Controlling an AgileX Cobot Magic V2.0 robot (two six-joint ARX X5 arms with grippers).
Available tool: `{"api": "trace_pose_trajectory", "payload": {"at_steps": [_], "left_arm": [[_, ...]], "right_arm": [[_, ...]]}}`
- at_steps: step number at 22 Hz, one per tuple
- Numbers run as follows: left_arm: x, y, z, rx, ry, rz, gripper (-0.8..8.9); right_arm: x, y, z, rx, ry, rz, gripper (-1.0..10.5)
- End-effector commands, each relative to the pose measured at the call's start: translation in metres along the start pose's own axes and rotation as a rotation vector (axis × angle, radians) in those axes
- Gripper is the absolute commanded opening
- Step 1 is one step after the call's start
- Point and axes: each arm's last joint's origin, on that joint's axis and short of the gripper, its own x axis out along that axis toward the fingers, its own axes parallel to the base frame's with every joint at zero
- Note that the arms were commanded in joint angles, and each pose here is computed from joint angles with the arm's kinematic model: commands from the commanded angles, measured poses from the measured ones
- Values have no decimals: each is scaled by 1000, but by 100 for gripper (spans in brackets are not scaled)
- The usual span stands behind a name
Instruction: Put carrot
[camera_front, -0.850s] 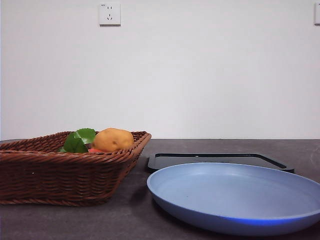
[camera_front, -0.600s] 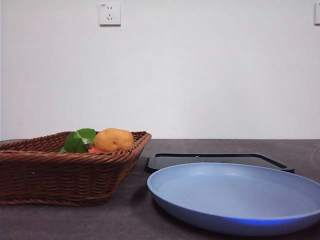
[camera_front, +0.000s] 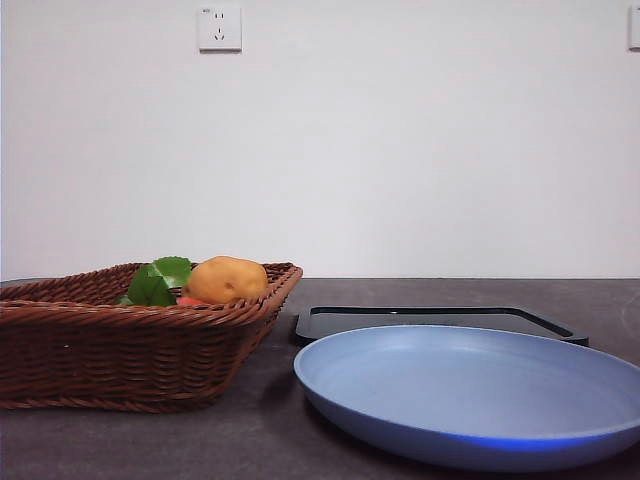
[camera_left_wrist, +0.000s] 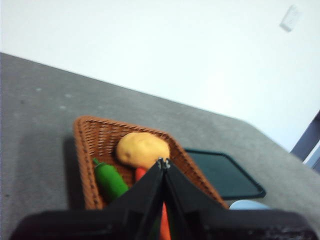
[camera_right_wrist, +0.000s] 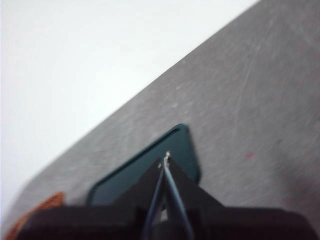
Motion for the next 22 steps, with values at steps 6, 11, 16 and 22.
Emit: {"api": "trace_pose_trajectory", "payload": {"at_steps": [6,11,16,22], "left_arm": [[-1,-4,8,-143,36,32,7],[0,-15,34,-87,88,106,7],[11,-24,67,-1,140,120,6],[36,-26,96,74,268,80,6]], "right_arm": [[-3,13,3,98,169,201,3],[-8,29,21,107,255,186,3],[-9,48,45,34,313,155,3],[-2,70,73,-87,391,116,3]]}}
